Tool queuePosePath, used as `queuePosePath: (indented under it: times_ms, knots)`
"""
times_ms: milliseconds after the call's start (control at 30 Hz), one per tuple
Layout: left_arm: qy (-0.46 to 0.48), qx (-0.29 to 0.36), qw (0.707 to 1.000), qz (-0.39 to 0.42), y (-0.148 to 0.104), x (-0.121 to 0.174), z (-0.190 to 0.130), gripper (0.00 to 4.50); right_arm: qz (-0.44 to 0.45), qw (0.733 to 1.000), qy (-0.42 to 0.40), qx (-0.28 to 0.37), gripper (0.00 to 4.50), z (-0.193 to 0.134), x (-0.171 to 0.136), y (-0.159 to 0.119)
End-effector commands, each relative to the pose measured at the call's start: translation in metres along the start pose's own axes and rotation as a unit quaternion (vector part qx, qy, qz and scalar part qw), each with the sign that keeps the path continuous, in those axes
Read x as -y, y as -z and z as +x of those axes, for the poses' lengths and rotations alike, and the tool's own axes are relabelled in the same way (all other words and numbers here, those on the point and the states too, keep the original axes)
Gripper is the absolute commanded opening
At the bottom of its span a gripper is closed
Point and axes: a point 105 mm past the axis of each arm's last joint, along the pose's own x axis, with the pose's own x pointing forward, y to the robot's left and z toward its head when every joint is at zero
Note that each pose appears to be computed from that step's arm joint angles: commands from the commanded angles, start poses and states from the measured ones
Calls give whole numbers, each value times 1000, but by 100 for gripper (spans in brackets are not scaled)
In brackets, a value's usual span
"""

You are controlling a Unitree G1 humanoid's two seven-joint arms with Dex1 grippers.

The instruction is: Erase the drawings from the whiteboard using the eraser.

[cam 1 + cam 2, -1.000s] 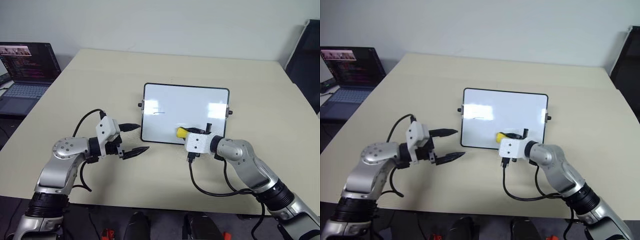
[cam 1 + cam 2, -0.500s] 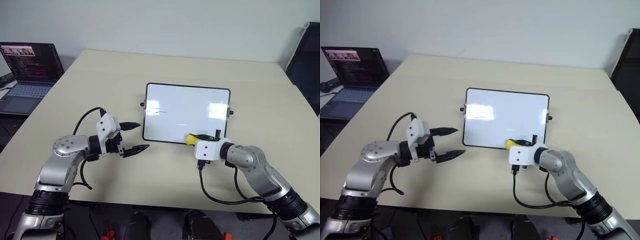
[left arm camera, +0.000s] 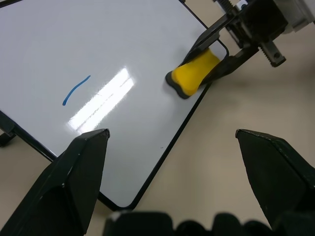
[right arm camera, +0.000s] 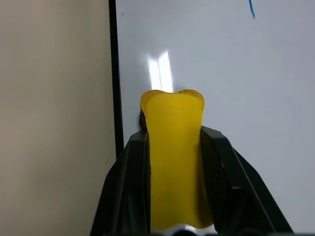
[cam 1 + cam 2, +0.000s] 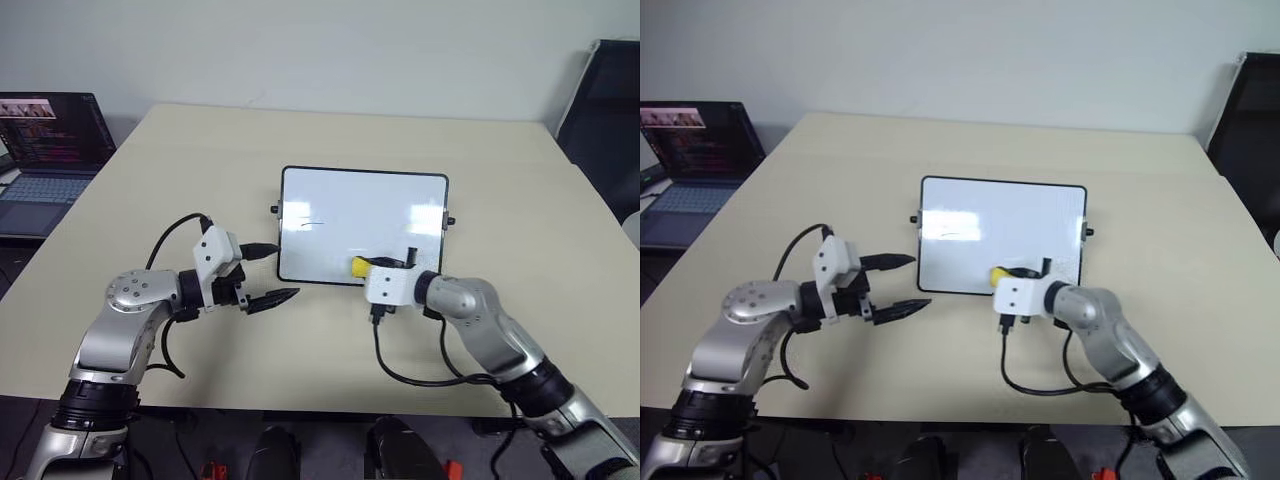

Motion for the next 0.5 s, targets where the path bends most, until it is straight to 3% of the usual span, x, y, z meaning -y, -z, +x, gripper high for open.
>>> queuePosePath:
  times_ms: [33,133,267,367,500]
  knots:
    - [-15,15,1000,14,-12,-2,-3,450,-8,1000,19,4,107,-2,11,-1]
    - [-38,20,999,3,-11,-5,-7,450,15,999,33,25,107,-12,17,-5]
    - [-113,44,992,-25,-11,-17,-17,450,108,990,54,78,107,-36,26,-18]
    - [-152,70,982,-83,-10,-21,-28,450,184,973,75,116,107,-53,35,-27]
    - [-186,63,978,-75,-9,-27,-39,450,251,952,107,138,107,-72,46,-30]
